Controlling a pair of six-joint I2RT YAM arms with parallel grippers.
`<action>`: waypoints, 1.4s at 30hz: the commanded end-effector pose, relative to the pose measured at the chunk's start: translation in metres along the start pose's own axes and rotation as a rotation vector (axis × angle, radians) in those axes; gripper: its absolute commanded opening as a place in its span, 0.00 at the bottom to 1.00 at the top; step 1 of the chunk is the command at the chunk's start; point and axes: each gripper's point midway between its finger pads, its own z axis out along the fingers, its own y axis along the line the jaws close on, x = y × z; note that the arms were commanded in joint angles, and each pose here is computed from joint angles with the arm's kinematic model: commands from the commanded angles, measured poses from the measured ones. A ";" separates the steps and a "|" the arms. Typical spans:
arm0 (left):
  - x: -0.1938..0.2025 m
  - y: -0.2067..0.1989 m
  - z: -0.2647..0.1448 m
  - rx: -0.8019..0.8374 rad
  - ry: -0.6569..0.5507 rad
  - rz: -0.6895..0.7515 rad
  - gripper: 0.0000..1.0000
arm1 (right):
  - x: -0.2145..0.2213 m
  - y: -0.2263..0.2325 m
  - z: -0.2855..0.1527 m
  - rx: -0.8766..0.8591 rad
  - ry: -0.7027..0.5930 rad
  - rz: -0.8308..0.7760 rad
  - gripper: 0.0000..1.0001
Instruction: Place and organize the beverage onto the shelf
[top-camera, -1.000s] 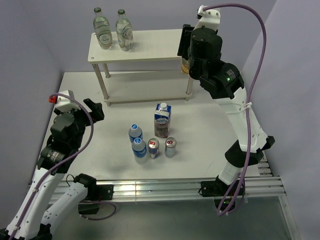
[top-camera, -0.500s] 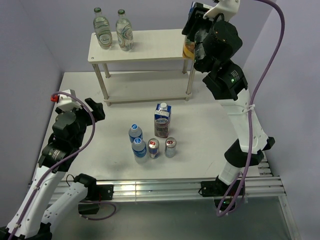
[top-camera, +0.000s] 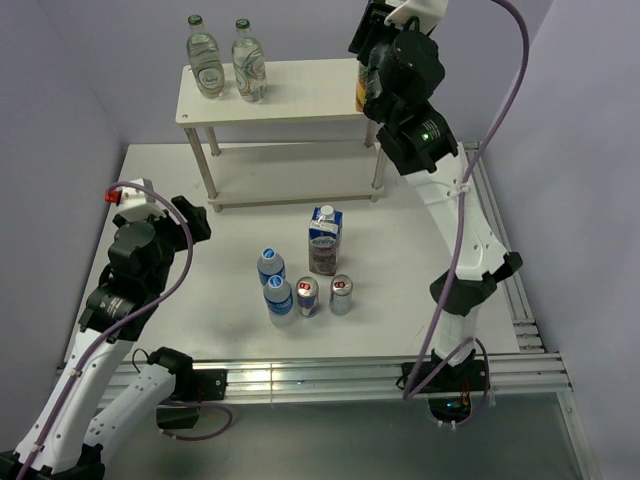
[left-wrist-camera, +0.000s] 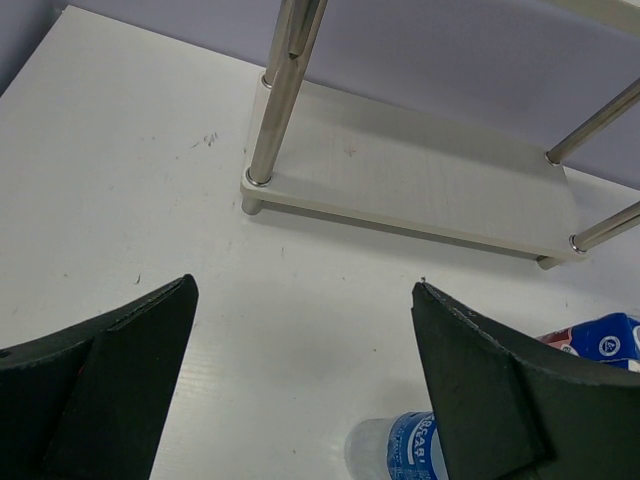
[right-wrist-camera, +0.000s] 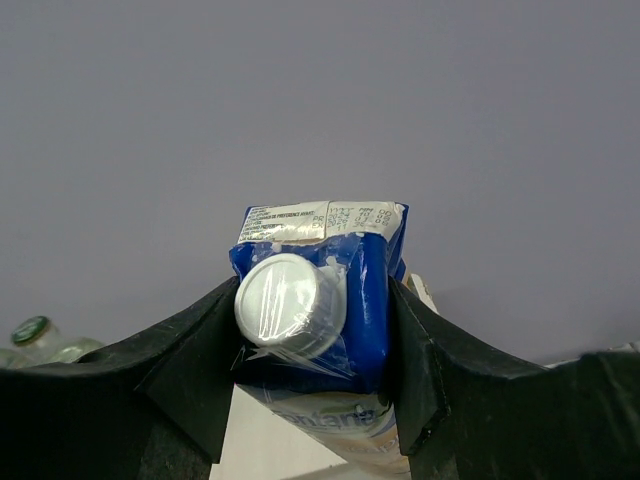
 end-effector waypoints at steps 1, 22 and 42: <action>-0.008 -0.001 0.002 0.002 -0.034 -0.003 0.95 | -0.132 -0.019 -0.007 -0.088 -0.366 0.357 0.00; -0.005 0.008 0.012 -0.019 -0.005 -0.013 0.93 | -0.034 -0.018 0.068 -0.071 -0.249 0.332 0.00; -0.007 0.010 0.011 -0.025 -0.013 -0.016 0.93 | 0.016 -0.007 0.084 -0.085 -0.165 0.265 0.87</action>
